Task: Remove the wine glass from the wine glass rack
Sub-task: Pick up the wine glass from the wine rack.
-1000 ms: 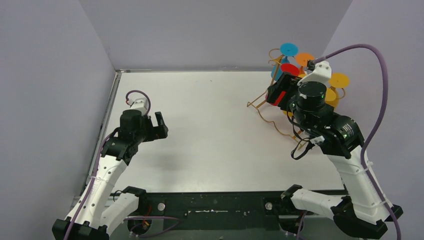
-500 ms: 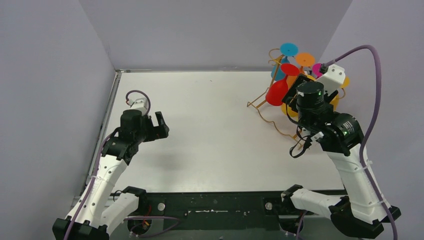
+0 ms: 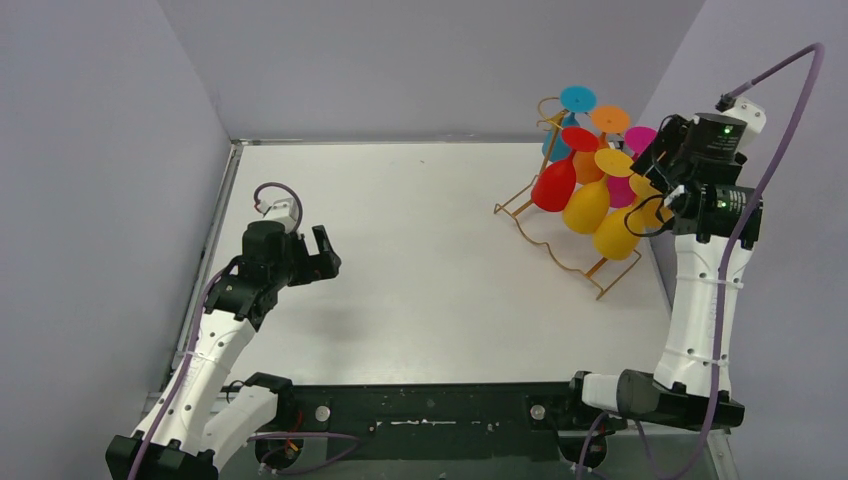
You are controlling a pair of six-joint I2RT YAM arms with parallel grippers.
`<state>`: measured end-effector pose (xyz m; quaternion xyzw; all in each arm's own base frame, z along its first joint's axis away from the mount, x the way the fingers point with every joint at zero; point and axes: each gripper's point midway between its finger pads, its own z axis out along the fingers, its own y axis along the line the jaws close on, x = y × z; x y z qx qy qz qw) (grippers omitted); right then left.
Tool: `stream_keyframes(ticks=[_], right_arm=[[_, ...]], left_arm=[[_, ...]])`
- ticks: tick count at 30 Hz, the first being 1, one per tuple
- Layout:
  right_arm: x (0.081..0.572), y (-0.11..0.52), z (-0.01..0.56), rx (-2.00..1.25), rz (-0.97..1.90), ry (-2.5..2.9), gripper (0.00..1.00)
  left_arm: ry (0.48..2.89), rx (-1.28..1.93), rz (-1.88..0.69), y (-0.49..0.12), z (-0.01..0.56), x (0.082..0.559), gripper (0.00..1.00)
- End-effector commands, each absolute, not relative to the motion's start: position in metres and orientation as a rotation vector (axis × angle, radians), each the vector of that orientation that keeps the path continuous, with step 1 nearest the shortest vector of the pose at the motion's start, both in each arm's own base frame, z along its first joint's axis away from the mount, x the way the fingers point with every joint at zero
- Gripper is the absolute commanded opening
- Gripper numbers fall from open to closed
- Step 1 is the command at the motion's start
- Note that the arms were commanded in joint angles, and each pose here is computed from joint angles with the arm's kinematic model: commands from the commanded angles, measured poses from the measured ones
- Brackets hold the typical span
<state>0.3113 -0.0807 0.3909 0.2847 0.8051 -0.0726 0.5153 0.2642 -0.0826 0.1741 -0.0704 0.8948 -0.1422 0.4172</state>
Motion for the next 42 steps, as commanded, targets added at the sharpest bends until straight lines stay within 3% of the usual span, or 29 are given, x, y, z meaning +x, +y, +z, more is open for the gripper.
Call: stream_keyframes(ticks=[1,24,42], right_arm=[[0.318,-0.076,0.422,0.552,-0.011,1.885,0.66],[0.313,-0.104,0.377,0.747,0.110,1.873,0.57],[0.333,-0.085,0.375,0.680,0.283,1.850,0.51]], left_arm=[[2.181,-0.164,-0.394,-0.087,0.191,0.271,0.97],[2.107,-0.030,-0.492,-0.105,0.186,0.275,0.97],[2.081,-0.008,-0.511,-0.108,0.191,0.275,0.97]])
